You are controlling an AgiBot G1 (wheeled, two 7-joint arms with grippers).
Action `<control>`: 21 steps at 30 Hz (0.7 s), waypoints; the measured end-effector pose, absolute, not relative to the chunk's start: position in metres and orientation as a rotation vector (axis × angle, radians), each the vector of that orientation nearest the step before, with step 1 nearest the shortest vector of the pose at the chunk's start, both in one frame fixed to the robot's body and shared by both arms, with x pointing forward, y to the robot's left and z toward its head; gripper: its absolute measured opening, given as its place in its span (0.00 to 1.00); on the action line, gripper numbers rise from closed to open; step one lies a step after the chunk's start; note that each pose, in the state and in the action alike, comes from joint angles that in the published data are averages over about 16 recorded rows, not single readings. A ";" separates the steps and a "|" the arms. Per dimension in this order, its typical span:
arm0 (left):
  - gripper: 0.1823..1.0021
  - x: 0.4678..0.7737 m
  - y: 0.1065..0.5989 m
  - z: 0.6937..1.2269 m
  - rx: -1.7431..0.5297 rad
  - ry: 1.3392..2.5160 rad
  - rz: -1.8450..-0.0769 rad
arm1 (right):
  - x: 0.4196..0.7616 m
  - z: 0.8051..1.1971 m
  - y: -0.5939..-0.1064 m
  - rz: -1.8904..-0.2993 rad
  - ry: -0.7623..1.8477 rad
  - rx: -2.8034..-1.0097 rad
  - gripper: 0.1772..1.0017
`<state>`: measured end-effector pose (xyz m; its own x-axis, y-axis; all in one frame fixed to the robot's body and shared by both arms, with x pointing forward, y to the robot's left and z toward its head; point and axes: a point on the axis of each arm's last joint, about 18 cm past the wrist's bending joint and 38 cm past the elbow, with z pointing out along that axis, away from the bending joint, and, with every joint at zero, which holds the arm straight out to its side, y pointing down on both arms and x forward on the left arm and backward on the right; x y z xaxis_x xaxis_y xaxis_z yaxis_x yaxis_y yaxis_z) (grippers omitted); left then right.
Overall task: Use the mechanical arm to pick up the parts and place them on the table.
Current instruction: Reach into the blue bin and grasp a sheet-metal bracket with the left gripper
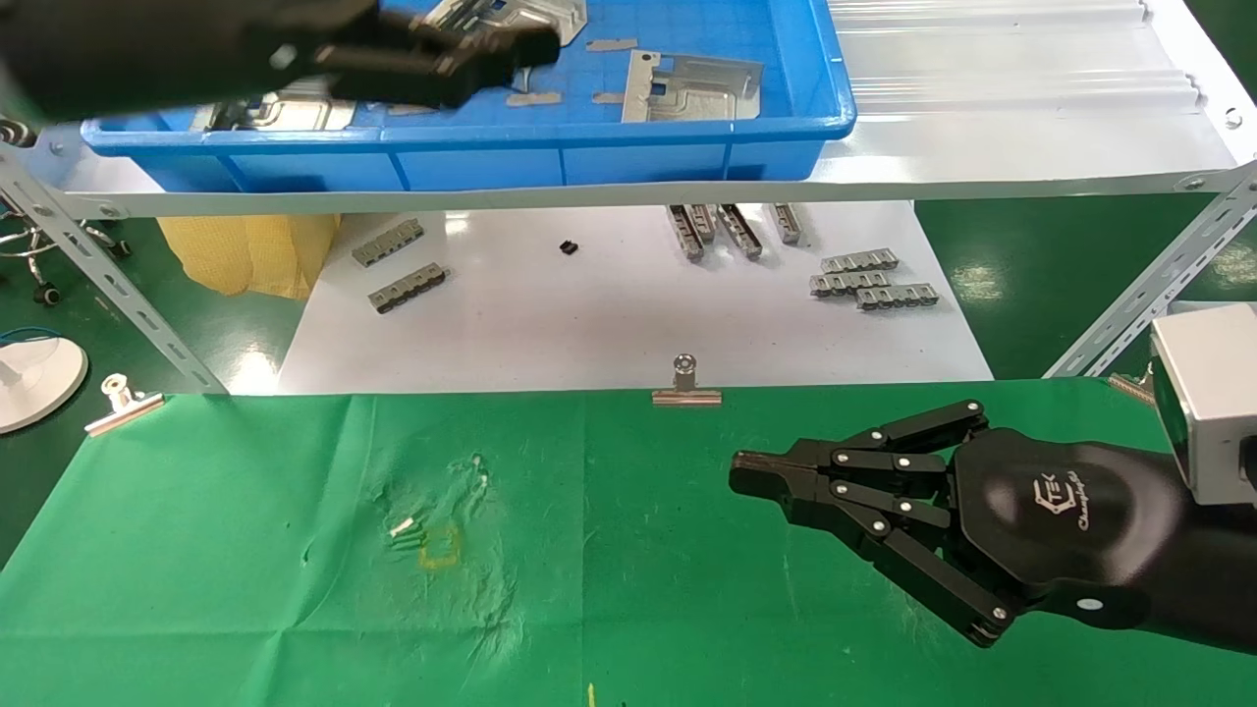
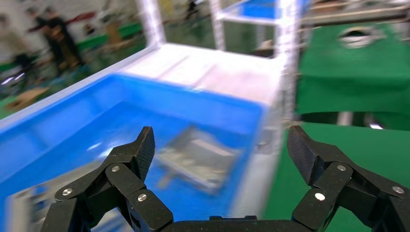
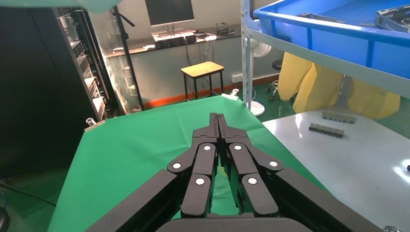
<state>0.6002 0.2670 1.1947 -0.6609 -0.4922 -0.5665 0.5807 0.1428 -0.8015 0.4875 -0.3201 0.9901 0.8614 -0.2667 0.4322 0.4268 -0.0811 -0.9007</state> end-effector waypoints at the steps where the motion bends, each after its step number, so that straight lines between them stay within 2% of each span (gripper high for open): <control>1: 1.00 0.608 0.264 1.202 0.056 1.587 -1.636 | 0.488 0.990 -0.320 -0.577 -0.131 -1.550 0.02; 11: 1.00 0.674 0.245 1.234 -0.259 1.495 -1.501 | 0.488 0.990 -0.320 -0.577 -0.131 -1.550 0.02; 21: 1.00 0.704 0.243 1.230 -0.440 1.459 -1.398 | 0.488 0.990 -0.320 -0.577 -0.131 -1.550 0.02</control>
